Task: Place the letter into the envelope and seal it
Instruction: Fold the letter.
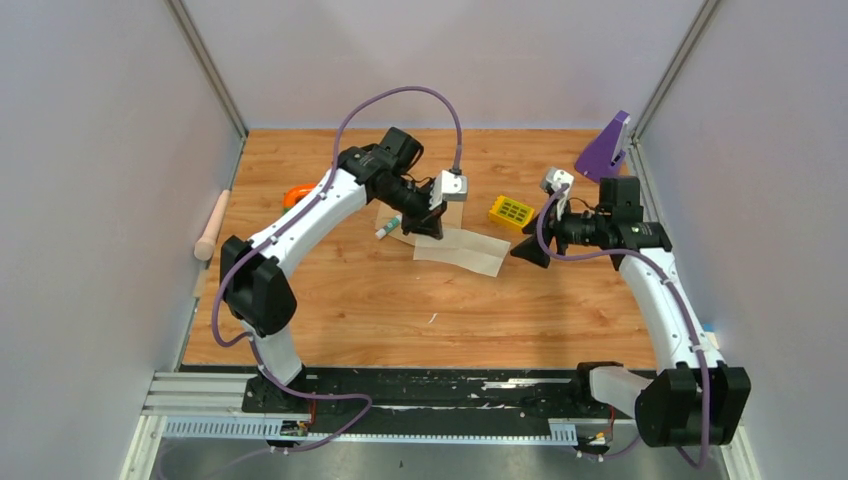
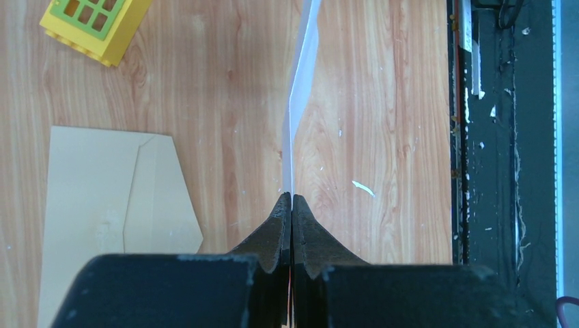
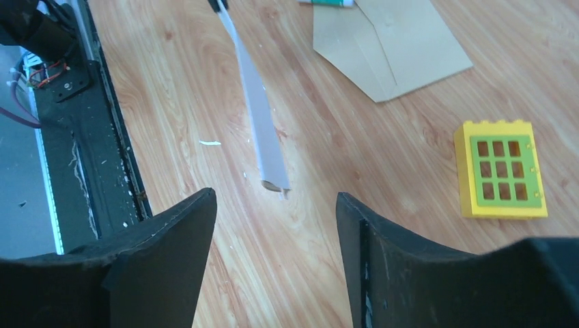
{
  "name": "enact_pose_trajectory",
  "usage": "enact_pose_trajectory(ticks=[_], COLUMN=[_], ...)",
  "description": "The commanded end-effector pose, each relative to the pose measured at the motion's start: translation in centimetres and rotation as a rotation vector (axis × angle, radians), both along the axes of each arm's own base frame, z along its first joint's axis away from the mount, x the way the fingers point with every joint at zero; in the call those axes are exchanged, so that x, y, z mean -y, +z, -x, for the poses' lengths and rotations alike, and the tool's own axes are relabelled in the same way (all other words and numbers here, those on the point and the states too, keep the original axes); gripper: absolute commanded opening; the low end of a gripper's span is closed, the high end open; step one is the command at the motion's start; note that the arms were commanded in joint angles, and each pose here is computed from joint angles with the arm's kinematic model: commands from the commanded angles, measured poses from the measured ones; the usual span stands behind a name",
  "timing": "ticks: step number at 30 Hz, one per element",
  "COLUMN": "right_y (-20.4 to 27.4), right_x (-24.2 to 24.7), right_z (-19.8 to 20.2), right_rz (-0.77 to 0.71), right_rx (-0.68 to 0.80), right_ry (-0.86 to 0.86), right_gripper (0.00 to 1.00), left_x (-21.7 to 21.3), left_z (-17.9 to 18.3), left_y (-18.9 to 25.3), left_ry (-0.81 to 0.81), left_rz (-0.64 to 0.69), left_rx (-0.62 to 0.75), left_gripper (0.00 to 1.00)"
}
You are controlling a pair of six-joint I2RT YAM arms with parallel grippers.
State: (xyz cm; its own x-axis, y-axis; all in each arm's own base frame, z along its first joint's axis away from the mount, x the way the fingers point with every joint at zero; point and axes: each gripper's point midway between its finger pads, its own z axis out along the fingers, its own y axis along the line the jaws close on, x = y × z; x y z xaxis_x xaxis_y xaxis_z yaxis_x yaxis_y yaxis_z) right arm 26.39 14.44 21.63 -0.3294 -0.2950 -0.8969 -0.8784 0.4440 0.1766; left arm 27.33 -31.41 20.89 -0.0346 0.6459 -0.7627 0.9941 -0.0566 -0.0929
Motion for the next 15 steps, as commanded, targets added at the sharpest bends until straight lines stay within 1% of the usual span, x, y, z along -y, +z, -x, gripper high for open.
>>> enact_pose_trajectory(ticks=[1,3,6,10,15], right_y=[3.8,3.7,3.0,1.2,-1.4], right_x=[-1.8,-2.9,-4.1,-5.2,-5.5], right_z=[1.0,1.5,1.6,1.6,1.2], right_rz=[-0.089,-0.09,-0.081,-0.04,0.046], right_rx=[0.083,0.073,0.039,0.0,-0.013], right_ry=[0.08,0.114,0.143,0.166,0.161], right_gripper=[0.7,0.74,0.75,0.74,0.71], left_x=[0.6,1.0,1.7,2.2,2.4], left_z=[0.5,0.6,0.9,1.0,1.1], left_y=[0.4,-0.1,-0.8,-1.3,-1.0], left_ry=[-0.027,-0.031,-0.046,-0.054,-0.058], left_rz=[-0.009,-0.035,-0.063,-0.079,-0.075], left_rx=[0.036,0.047,0.045,0.042,0.044], left_gripper=[0.0,0.0,0.0,0.0,0.0])
